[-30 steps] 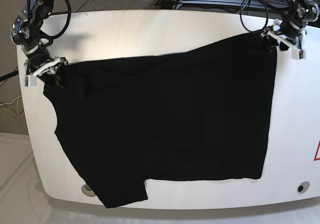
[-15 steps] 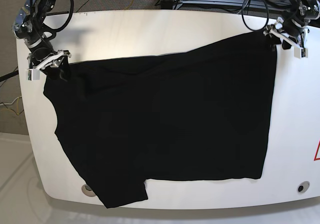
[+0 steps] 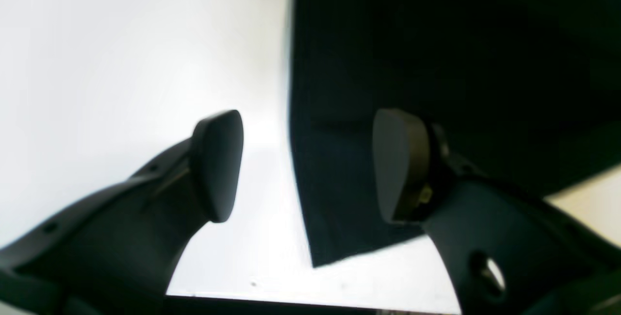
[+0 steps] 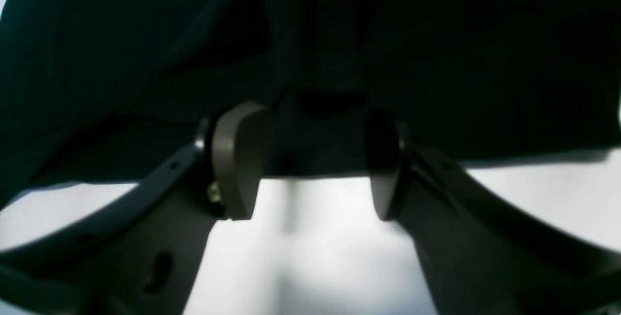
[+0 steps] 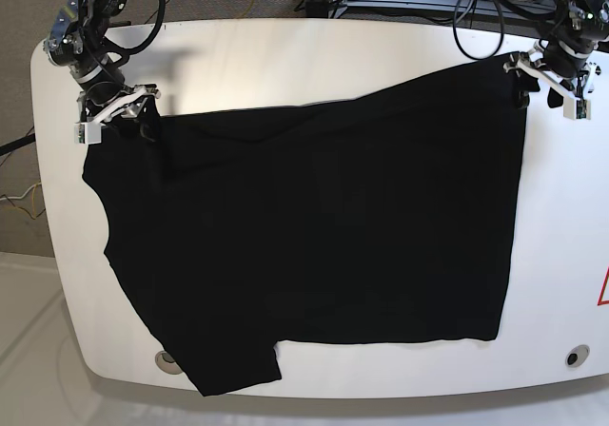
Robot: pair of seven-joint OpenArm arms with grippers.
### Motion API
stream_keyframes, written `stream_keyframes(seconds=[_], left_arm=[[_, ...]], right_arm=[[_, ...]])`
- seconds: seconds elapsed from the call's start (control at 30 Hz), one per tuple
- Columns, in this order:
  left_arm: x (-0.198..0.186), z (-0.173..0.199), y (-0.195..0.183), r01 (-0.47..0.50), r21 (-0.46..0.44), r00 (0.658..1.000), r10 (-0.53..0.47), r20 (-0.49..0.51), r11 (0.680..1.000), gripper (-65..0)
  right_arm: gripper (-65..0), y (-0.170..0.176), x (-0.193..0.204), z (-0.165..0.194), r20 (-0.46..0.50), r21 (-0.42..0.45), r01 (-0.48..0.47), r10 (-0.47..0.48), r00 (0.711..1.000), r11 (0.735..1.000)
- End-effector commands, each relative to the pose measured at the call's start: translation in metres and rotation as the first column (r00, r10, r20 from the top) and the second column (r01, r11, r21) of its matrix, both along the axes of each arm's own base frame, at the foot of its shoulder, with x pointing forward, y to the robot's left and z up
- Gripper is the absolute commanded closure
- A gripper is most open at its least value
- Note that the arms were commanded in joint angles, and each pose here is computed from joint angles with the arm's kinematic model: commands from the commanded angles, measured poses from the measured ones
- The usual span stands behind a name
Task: Fold the T-shirt properly
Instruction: 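Hold both corners raised, keeping the shirt edge taut between grippers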
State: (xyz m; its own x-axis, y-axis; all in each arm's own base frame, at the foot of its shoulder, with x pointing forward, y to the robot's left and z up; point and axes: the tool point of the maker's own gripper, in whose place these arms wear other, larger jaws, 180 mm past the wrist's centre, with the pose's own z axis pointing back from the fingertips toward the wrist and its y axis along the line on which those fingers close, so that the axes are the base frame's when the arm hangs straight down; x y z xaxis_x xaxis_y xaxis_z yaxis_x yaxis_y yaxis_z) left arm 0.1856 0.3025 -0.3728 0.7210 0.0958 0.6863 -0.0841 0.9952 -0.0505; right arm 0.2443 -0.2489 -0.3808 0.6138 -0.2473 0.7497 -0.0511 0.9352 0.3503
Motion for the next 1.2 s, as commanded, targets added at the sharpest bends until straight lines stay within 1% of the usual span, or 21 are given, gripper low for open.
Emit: stream_keyframes(seconds=[0.0,0.17,0.43,0.5,0.7,0.83,0.9,1.1,1.17], left_arm=[[0.0,0.004,0.004,0.0,0.005,1.0,0.0,0.015,1.0,-38.3],[-0.004,0.0,0.001,-0.003,-0.012,1.0,0.003,0.005,1.0,-37.8],[-0.008,-0.005,-0.002,-0.007,-0.052,1.0,0.007,-0.006,0.999,-38.0],[-0.005,-0.007,-0.008,-0.005,-0.11,1.0,0.006,0.003,0.994,-38.4],[-0.003,-0.007,-0.015,-0.001,-0.16,1.0,0.004,0.018,0.987,-37.8],[0.0,-0.004,-0.02,0.011,-0.182,0.999,-0.005,0.036,0.983,-35.6],[0.002,-0.003,-0.02,0.009,-0.196,0.999,-0.001,0.039,0.981,-25.8],[0.007,-0.002,-0.022,0.018,-0.191,0.999,-0.008,0.052,0.981,-4.3],[0.009,-0.001,-0.021,0.021,-0.184,0.998,-0.01,0.058,0.983,-1.4]], right_arm=[[-33.2,-0.01,0.011,0.017,0.075,-0.011,0.015,-0.014,0.997,1.0],[-32.9,-0.018,0.015,0.015,0.101,0.014,0.051,-0.052,0.994,0.999],[-32.8,-0.025,0.013,0.007,0.083,0.026,0.066,-0.068,0.994,0.997],[-33.0,-0.027,0.012,0.008,0.078,0.02,0.062,-0.063,0.995,0.998],[-32.9,-0.028,0.013,0.009,0.078,-0.006,0.055,-0.054,0.996,0.998],[-32.9,-0.028,0.013,0.009,0.073,-0.027,0.049,-0.047,0.996,0.998],[-32.9,-0.03,0.012,0.01,0.075,-0.026,0.052,-0.049,0.996,0.998],[-33.0,-0.031,0.011,0.008,0.068,-0.027,0.054,-0.052,0.996,0.998],[-33.1,-0.031,0.01,0.007,0.067,-0.022,0.055,-0.053,0.996,0.998]])
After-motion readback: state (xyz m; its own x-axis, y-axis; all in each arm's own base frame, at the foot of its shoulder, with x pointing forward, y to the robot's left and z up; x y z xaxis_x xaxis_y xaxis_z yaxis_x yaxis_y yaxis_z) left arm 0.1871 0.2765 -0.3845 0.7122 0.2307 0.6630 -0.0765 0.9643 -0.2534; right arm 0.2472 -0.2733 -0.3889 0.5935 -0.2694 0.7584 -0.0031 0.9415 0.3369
